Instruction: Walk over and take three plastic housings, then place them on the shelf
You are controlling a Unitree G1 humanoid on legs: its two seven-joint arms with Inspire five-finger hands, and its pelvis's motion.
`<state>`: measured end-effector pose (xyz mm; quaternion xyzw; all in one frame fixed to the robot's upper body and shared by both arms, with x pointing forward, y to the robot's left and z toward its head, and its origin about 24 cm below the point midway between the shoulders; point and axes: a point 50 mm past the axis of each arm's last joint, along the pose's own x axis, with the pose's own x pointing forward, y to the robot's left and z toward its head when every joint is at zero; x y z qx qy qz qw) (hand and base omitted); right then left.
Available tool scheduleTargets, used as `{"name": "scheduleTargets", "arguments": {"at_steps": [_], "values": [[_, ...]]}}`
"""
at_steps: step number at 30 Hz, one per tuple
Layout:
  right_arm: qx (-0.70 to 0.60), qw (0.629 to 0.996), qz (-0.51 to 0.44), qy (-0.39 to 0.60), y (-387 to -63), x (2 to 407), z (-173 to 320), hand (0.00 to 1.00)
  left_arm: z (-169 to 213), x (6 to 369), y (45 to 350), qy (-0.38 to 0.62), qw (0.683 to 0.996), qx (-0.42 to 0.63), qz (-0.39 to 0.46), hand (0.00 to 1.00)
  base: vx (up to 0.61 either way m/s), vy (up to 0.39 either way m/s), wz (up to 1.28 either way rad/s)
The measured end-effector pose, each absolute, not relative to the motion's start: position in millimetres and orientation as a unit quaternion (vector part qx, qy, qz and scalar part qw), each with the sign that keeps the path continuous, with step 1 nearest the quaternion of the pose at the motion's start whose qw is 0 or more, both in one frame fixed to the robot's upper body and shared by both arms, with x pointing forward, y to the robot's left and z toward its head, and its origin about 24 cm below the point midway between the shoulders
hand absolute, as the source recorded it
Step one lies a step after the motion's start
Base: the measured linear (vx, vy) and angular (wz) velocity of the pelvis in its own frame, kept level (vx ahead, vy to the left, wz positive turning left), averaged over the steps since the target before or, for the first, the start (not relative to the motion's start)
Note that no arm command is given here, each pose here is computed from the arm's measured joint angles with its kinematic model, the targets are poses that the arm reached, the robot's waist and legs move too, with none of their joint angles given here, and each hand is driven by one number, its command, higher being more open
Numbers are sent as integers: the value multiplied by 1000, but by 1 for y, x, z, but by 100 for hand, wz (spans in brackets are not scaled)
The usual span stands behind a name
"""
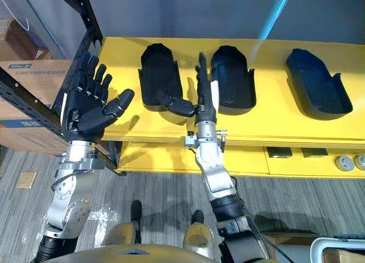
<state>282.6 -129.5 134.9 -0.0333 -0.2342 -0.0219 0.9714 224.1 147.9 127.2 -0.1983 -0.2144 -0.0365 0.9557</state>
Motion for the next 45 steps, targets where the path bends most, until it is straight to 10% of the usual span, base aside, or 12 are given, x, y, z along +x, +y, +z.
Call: {"name": "scheduleTargets", "arguments": {"at_steps": [16, 45], "values": [[54, 981, -72, -169, -201, 208, 96, 100, 98, 199, 188, -164, 974, -149, 56, 100, 32, -11, -15], [79, 989, 64, -104, -141, 228, 68, 100, 77, 195, 183, -117, 977, -161, 74, 100, -12, -1, 4]]}}
